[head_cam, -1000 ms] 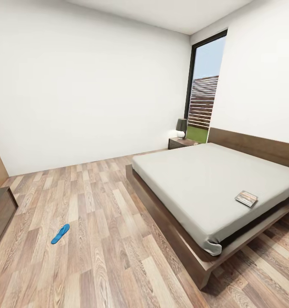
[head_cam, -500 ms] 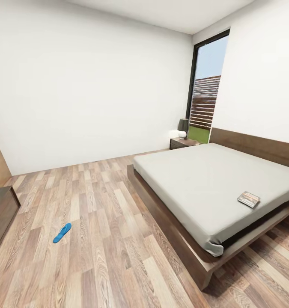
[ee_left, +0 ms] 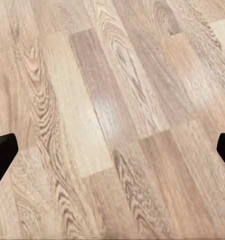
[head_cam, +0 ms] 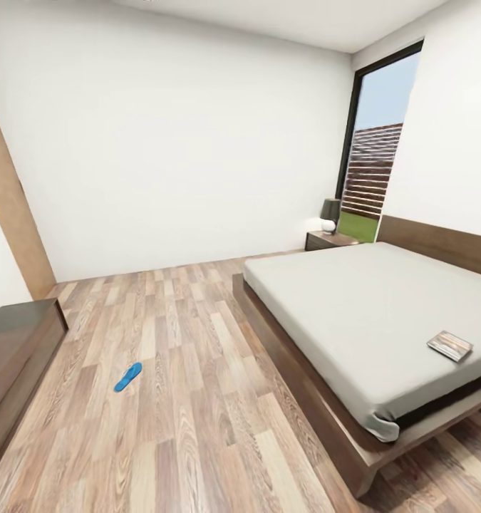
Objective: In the bedroom, move the book from the bed onto either nightstand, and place the two sandals side by side next to the bed.
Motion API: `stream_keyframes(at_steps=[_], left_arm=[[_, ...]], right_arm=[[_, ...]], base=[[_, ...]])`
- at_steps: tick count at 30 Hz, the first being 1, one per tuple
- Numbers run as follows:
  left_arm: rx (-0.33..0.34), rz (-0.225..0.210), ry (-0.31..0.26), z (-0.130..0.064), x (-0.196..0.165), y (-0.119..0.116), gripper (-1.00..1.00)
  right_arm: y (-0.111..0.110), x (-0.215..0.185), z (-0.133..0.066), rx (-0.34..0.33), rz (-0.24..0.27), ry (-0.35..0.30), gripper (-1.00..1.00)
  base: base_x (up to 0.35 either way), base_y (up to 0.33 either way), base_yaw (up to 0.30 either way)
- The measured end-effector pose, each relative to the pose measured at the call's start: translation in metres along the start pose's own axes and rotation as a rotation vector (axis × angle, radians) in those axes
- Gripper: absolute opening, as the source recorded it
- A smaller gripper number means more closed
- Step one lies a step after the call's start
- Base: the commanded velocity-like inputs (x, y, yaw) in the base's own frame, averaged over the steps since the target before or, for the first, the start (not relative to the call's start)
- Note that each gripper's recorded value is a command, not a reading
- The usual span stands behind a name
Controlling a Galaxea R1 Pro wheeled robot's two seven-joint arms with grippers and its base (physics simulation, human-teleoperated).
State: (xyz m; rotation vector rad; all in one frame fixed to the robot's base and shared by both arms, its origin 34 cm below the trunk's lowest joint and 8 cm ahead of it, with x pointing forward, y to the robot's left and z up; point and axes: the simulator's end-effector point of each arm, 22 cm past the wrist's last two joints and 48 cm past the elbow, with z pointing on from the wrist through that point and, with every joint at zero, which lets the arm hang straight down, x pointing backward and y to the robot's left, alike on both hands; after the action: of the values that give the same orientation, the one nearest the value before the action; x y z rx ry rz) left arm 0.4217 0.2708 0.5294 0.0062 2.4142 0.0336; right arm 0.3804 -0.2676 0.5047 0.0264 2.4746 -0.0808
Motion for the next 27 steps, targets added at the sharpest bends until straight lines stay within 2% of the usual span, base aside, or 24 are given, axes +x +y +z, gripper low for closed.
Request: stream_keyframes(at_steps=[27], left_arm=[[0.0,-0.001,0.0,-0.0005,0.0023,-0.0001,1.0]], right_arm=[[0.0008,0.0008,-0.0002,0.0,0.003,0.002,1.0]], base=[[0.0,0.0,0.232]])
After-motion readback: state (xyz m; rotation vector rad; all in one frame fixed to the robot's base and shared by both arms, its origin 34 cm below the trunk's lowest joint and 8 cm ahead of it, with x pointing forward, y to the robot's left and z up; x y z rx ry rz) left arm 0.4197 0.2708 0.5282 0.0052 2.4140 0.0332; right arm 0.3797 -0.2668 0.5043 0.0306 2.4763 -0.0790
